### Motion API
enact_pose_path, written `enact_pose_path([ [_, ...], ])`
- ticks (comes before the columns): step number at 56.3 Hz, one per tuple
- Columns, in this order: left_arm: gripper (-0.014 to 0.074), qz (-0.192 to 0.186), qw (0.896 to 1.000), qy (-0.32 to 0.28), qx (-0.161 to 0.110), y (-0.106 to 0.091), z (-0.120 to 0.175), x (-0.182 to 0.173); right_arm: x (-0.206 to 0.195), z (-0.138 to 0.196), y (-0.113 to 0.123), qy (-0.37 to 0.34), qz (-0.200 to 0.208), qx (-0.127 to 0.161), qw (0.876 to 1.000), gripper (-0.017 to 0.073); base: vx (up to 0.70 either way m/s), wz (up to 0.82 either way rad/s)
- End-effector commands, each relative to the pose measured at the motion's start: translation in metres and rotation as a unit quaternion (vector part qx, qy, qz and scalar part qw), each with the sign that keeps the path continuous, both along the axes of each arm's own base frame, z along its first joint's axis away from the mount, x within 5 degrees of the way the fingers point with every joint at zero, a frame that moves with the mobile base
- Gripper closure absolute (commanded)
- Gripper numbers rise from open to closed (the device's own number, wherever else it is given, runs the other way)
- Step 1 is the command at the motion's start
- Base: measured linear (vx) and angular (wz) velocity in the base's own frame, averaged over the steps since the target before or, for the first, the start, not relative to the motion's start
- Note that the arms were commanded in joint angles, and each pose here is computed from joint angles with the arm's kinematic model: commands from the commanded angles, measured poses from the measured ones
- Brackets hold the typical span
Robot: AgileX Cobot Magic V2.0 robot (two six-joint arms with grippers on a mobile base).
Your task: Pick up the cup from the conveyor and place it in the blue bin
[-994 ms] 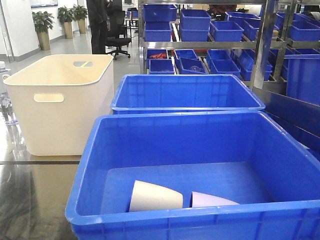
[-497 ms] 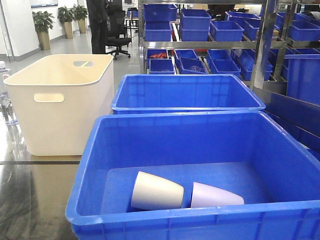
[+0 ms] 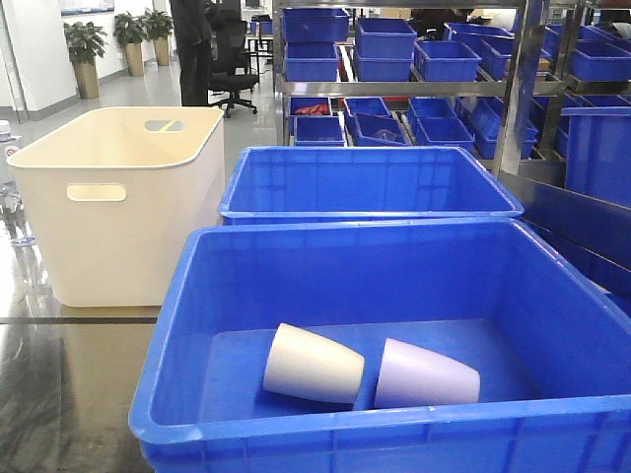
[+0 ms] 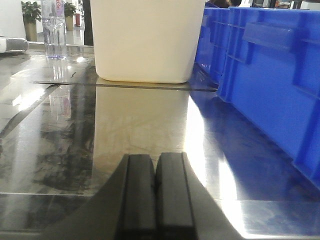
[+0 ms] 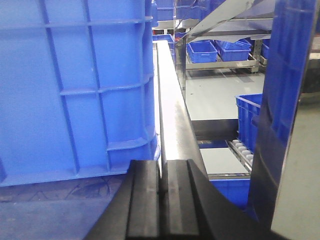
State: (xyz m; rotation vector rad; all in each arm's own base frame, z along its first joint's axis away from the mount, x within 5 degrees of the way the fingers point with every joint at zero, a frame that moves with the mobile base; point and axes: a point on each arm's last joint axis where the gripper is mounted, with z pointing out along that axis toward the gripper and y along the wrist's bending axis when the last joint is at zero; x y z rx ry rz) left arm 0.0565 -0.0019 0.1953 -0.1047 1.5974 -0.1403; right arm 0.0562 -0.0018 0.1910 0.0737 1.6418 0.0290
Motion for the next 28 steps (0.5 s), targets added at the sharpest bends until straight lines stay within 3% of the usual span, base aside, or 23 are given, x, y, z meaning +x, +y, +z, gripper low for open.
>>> enact_pose_path([
  [1, 0.06, 0.006, 0.999, -0.039, -0.006, 0.001, 0.0038, -0.0004, 0.0006, 0.0007, 0.0002, -0.033, 0.001, -0.008, 0.999, 0.0568, 0.0, 0.0],
  [28, 0.06, 0.006, 0.999, -0.039, -0.006, 0.001, 0.0038, -0.0004, 0.0006, 0.0007, 0.0002, -0.033, 0.001, -0.008, 0.999, 0.0568, 0.0, 0.0],
])
